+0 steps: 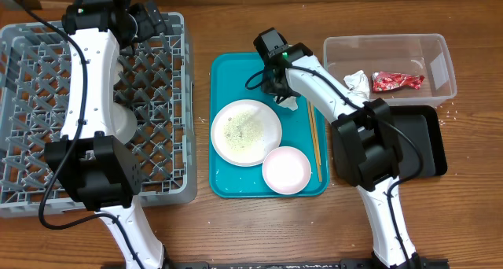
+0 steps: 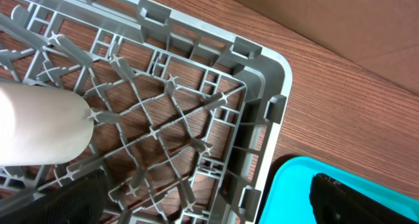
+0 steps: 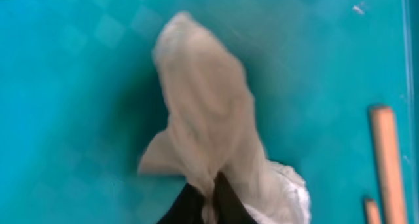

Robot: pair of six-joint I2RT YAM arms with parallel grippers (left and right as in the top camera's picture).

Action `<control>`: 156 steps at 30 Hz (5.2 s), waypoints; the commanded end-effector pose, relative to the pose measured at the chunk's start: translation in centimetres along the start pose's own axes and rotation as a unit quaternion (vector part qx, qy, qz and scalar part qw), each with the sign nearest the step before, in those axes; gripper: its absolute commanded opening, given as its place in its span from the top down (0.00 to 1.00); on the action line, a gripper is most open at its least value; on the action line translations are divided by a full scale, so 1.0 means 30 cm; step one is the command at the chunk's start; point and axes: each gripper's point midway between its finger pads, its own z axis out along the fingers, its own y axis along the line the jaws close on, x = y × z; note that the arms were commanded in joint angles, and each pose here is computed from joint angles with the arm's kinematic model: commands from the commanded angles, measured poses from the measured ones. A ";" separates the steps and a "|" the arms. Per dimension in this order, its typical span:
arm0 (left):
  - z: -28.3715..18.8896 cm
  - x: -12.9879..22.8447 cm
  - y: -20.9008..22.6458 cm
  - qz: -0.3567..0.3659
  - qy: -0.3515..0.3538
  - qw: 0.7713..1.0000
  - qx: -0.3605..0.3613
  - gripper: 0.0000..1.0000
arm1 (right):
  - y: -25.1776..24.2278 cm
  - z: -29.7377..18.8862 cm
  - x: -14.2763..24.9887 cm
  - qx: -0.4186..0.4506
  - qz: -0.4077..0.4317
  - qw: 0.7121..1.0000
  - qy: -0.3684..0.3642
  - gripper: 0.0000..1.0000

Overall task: Sort waste into correct bins and load items into the dishwasher
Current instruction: 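Carry the remaining tissue to the clear bin and park the right arm, then move the left gripper over the pink bowl on the tray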

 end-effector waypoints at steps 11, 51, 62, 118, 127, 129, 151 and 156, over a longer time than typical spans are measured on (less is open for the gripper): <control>-0.034 -0.028 -0.003 -0.009 -0.016 1.000 0.002 0.00 | -0.213 -0.545 -0.400 0.032 0.122 0.980 -0.157 0.96; -0.034 -0.028 -0.003 -0.009 -0.016 1.000 0.002 0.00 | -0.214 -0.529 -0.296 -0.151 0.060 0.987 0.022 0.00; -0.034 -0.028 -0.003 -0.009 -0.016 1.000 0.002 0.00 | -0.430 -0.582 -0.453 -0.152 0.212 0.965 -0.027 0.00; -0.036 0.675 -0.652 0.275 0.090 0.957 -0.019 0.22 | -0.801 -0.580 -0.535 -0.123 0.333 0.933 -0.052 0.00; -0.074 0.677 -0.603 0.281 0.119 0.952 -0.018 0.51 | -0.801 -0.580 -0.535 -0.123 0.333 0.933 -0.052 0.00; -0.108 0.669 -0.601 0.284 0.116 0.952 -0.014 0.51 | -0.801 -0.580 -0.535 -0.123 0.333 0.933 -0.052 0.00; -0.316 1.285 -0.694 0.513 0.288 0.801 0.108 0.30 | -0.801 -0.580 -0.535 -0.123 0.333 0.933 -0.052 0.00; -0.286 1.388 -0.621 0.574 0.317 0.748 0.103 0.27 | -0.801 -0.580 -0.535 -0.123 0.333 0.933 -0.052 0.00</control>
